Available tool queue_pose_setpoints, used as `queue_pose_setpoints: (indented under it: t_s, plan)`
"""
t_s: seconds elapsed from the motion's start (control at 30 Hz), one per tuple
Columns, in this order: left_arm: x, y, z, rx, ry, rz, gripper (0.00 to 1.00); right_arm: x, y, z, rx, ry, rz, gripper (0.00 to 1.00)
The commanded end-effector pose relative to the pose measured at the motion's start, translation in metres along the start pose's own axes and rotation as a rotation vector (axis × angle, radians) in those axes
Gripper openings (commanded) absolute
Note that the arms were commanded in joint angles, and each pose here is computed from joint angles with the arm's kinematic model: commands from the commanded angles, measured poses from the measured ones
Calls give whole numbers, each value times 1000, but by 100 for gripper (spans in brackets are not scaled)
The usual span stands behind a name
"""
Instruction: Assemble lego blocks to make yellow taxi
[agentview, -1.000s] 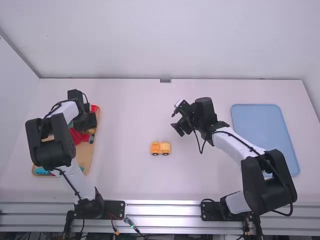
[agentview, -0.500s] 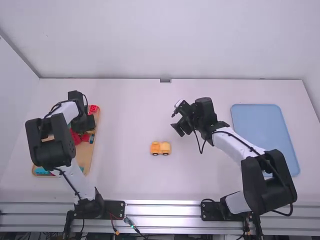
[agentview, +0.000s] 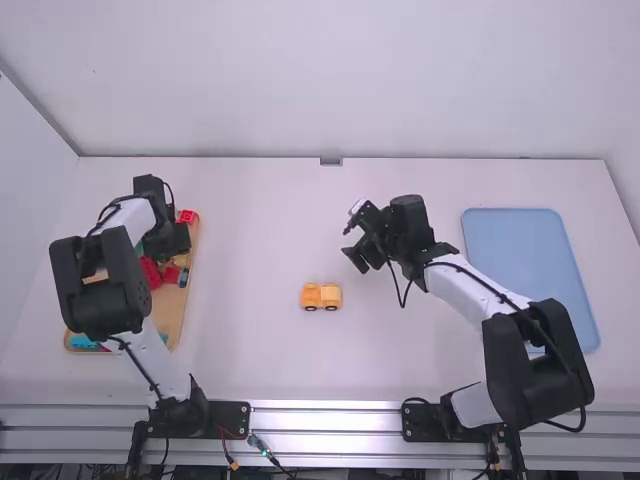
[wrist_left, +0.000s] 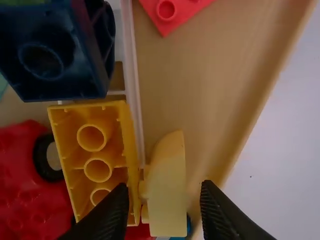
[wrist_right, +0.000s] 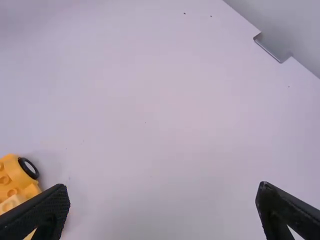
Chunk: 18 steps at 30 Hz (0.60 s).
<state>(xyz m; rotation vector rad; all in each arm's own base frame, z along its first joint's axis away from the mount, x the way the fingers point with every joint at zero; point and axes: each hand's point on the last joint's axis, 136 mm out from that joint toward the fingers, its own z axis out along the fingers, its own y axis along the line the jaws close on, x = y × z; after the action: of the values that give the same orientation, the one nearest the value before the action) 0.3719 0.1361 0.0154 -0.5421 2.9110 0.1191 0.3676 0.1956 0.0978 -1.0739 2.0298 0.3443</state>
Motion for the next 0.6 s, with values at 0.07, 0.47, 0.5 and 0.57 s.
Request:
queue_pose_setpoints:
  t_s: [0.07, 0.47, 0.5, 0.57]
  plan:
    - [14, -7, 12, 19, 34, -16, 38, -14, -4, -4, 8, -29, -5, 99]
    - [10, 15, 13, -81, 15, -32, 38, -13, -4, -4, 7, -26, -3, 99]
    - [9, 16, 10, -81, 16, -32, 38, -13, -4, -4, 7, -26, -4, 99]
    - [7, 17, 7, -81, 18, -35, 38, -13, -4, -4, 7, -26, -4, 99]
